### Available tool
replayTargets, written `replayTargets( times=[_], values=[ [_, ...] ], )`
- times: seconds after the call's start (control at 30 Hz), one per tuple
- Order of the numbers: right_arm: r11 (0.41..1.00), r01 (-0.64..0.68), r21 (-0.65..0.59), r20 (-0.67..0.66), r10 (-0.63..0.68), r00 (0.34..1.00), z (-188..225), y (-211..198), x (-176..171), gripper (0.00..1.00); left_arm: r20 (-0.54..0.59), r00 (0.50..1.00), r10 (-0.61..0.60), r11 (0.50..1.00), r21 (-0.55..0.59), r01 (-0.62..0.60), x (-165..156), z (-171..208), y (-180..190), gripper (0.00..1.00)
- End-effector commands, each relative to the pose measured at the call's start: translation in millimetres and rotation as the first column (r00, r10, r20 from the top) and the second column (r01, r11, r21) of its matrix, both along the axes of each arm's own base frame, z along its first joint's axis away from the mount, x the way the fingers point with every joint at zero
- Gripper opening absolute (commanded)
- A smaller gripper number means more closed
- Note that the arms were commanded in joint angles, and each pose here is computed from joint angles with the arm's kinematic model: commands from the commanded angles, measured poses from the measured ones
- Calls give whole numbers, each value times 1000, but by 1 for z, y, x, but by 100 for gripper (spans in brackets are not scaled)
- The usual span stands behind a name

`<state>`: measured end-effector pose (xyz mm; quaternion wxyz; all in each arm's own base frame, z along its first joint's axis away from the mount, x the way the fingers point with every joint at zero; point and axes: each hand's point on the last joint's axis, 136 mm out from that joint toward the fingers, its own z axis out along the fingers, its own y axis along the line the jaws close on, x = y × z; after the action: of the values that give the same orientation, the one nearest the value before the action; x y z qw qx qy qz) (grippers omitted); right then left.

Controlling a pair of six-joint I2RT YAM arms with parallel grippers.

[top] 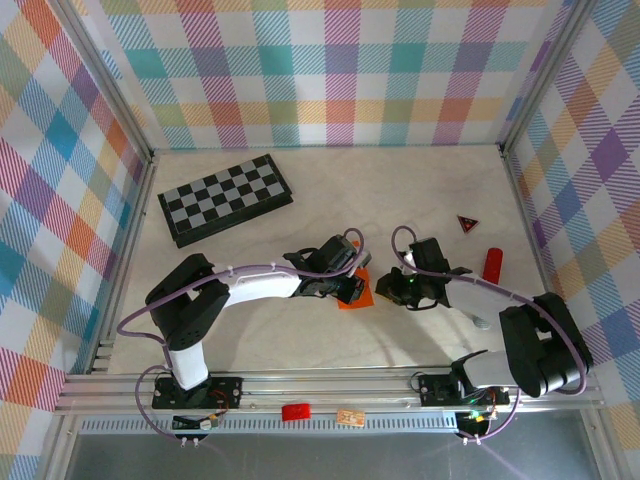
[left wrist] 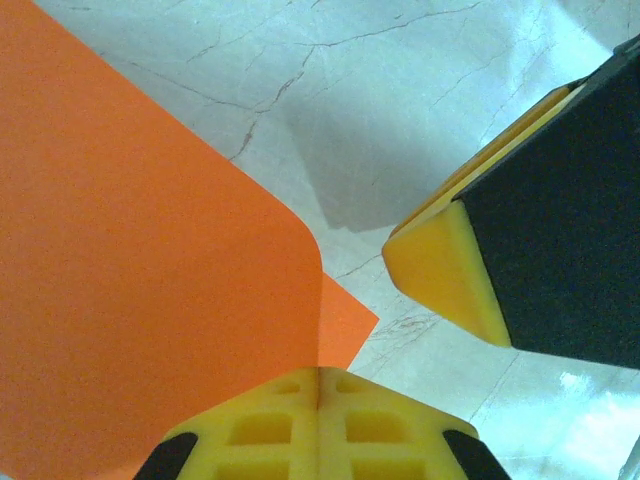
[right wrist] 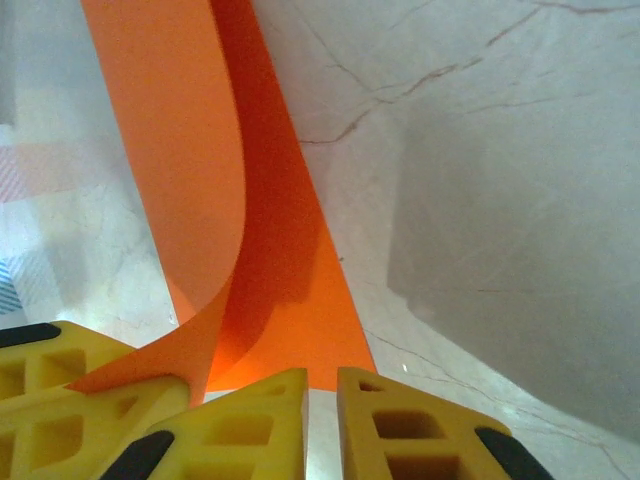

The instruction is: Fold a paper plane with a square sheet of paper (pick it up from the middle)

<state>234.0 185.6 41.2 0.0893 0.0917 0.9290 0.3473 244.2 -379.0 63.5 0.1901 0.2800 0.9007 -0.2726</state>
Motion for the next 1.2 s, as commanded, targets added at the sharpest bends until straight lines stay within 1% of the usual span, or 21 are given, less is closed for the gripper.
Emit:
replayTargets(
  times=[0.0, 0.13, 0.3, 0.47, 0.57, 0.67, 0.87, 1.03, 1.17],
  values=[
    [999, -31, 28, 13, 31, 999, 8, 4, 0, 13, 0, 999, 35, 999, -39, -35, 5, 24, 0, 2],
    [989, -60, 133, -18, 63, 998, 7, 20, -3, 7, 0, 999, 50, 998, -26, -50, 5, 21, 4, 2],
    [984, -93, 151, -51, 102, 994, -2, 32, -4, 5, -4, 999, 46, 998, -33, -46, 6, 22, 0, 2],
    [995, -78, 56, -106, 83, 991, -26, 21, -7, 3, -4, 999, 51, 998, -28, -51, 6, 22, 2, 2],
    [995, -90, -45, -165, 81, 983, -43, 6, -18, 2, -19, 999, 47, 998, -40, -47, 3, 21, 1, 2],
    [989, -111, -98, -184, 92, 979, -46, -3, -25, 1, -40, 998, 42, 997, -56, -44, 0, 19, 0, 2],
    [990, -126, -65, -163, 114, 980, -27, 2, -25, 2, -55, 997, 46, 996, -76, -50, -1, 20, -3, 2],
    [991, -127, 41, -100, 131, 986, -3, 19, -15, 4, -59, 997, 49, 996, -77, -53, -3, 19, -1, 2],
    [991, -102, 86, -66, 108, 992, 3, 26, -4, 6, -66, 997, 48, 996, -75, -53, -5, 16, 0, 3]
  ],
)
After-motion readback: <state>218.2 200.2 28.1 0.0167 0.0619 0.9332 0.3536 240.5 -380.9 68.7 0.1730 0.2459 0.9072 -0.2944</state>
